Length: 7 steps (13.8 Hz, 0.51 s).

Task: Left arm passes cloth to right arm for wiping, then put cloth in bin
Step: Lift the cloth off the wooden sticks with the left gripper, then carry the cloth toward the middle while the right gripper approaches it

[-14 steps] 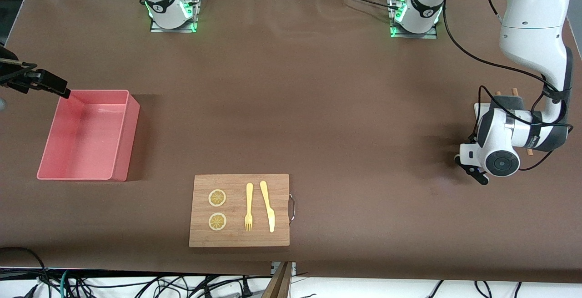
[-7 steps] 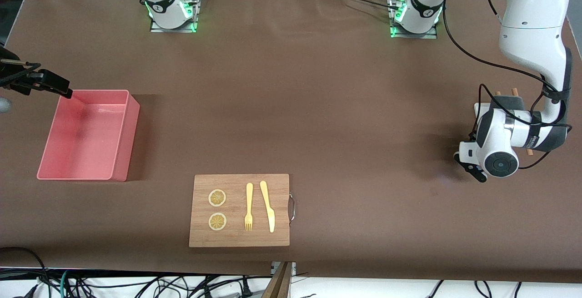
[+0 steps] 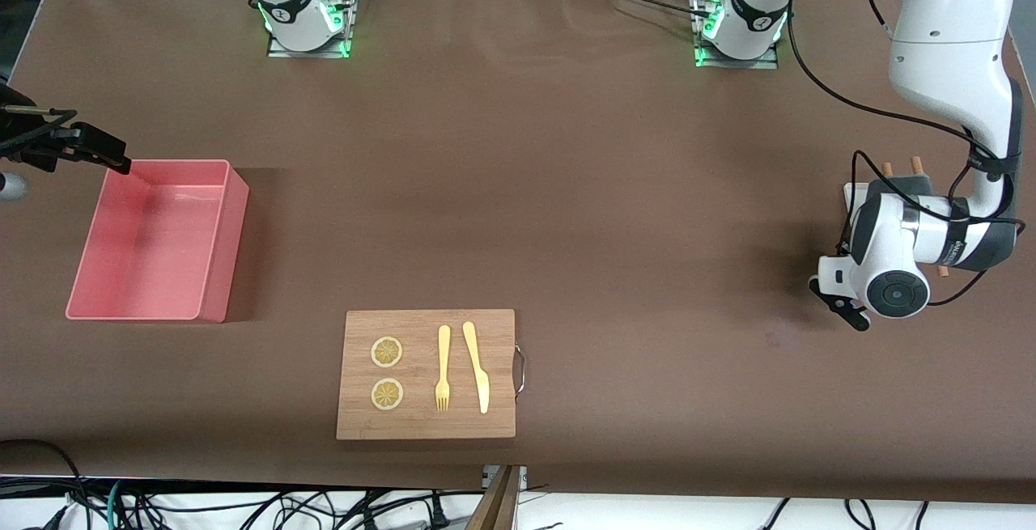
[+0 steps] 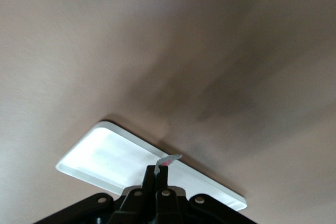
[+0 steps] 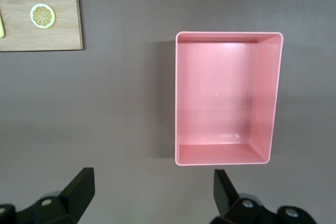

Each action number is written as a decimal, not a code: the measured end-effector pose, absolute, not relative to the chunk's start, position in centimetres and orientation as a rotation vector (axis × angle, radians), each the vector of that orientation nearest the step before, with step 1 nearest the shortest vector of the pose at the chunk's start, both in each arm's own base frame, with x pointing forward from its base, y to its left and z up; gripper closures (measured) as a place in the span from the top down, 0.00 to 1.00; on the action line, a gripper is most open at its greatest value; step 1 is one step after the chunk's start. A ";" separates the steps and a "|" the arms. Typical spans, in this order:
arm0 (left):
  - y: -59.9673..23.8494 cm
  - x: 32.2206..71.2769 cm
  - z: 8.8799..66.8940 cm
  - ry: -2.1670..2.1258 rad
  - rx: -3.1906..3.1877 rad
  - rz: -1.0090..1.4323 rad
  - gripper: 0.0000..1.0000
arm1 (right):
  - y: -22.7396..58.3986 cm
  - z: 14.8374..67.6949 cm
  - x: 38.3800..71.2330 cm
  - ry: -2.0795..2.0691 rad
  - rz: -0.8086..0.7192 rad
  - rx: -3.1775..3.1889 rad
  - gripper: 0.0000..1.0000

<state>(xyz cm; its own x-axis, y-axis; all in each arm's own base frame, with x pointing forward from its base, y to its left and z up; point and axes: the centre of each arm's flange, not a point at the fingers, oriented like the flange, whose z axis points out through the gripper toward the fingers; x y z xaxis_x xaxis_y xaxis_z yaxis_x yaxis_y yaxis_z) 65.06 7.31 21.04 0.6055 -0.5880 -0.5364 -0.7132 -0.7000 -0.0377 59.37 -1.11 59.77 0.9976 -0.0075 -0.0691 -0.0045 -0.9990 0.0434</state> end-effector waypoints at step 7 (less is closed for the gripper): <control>-5.8 65.8 36.6 1.068 -2.850 0.580 0.03 | 0.1 59.3 59.6 -0.058 -0.121 3.162 1.00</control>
<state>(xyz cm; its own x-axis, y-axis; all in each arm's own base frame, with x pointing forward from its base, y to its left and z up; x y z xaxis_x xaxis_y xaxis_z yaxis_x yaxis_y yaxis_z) 65.83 -5.79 36.60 0.6921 -0.6259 -0.3594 -0.6421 -0.7614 0.0893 59.60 0.12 59.29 0.9964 -0.0360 -0.0770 -0.0378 -0.9990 -0.0222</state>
